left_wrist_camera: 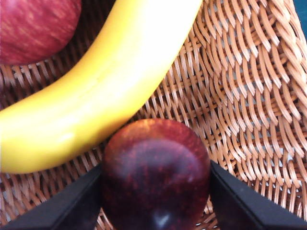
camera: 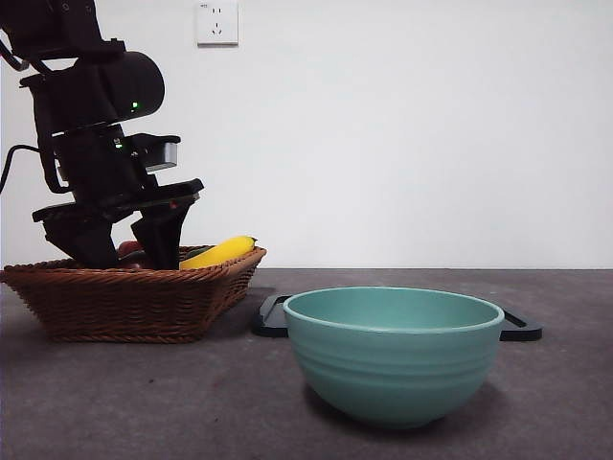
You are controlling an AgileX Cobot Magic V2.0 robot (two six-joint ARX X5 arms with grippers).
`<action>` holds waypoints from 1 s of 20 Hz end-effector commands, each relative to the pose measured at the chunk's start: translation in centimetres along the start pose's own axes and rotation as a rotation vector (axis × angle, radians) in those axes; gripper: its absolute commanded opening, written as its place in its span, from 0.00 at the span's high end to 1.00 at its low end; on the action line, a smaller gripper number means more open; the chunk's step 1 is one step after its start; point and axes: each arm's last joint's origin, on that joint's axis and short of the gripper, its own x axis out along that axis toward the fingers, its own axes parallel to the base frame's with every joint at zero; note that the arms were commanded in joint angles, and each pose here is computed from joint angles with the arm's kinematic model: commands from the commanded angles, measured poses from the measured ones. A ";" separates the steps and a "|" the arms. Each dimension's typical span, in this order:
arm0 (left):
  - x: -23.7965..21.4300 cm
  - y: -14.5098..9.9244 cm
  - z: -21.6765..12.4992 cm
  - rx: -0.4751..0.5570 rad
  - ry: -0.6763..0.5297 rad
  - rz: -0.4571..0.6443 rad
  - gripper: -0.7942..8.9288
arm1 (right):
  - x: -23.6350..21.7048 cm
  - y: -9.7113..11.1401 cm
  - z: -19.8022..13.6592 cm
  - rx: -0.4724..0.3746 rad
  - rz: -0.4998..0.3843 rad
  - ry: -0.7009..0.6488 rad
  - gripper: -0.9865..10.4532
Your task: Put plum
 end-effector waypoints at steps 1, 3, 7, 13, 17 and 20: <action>-0.4 -0.4 0.7 0.012 -0.024 -0.018 0.64 | -0.2 0.2 0.5 -0.004 0.003 -0.014 0.53; -1.9 -0.8 0.9 0.022 -0.068 -0.025 0.64 | -0.2 0.2 0.5 -0.004 0.003 -0.014 0.53; -7.2 -2.5 1.3 0.065 -0.186 -0.066 0.64 | -0.2 0.2 0.5 -0.004 0.003 -0.014 0.53; -14.1 -8.3 -1.1 0.239 -0.283 -0.297 0.64 | -0.2 0.2 0.5 -0.003 0.002 -0.014 0.53; -14.3 -12.6 -2.9 0.389 -0.223 -0.377 0.64 | -0.2 0.2 0.5 -0.003 0.002 -0.014 0.53; -13.0 -15.5 -3.8 0.473 -0.170 -0.421 0.64 | -0.2 0.2 0.5 -0.003 0.002 -0.014 0.53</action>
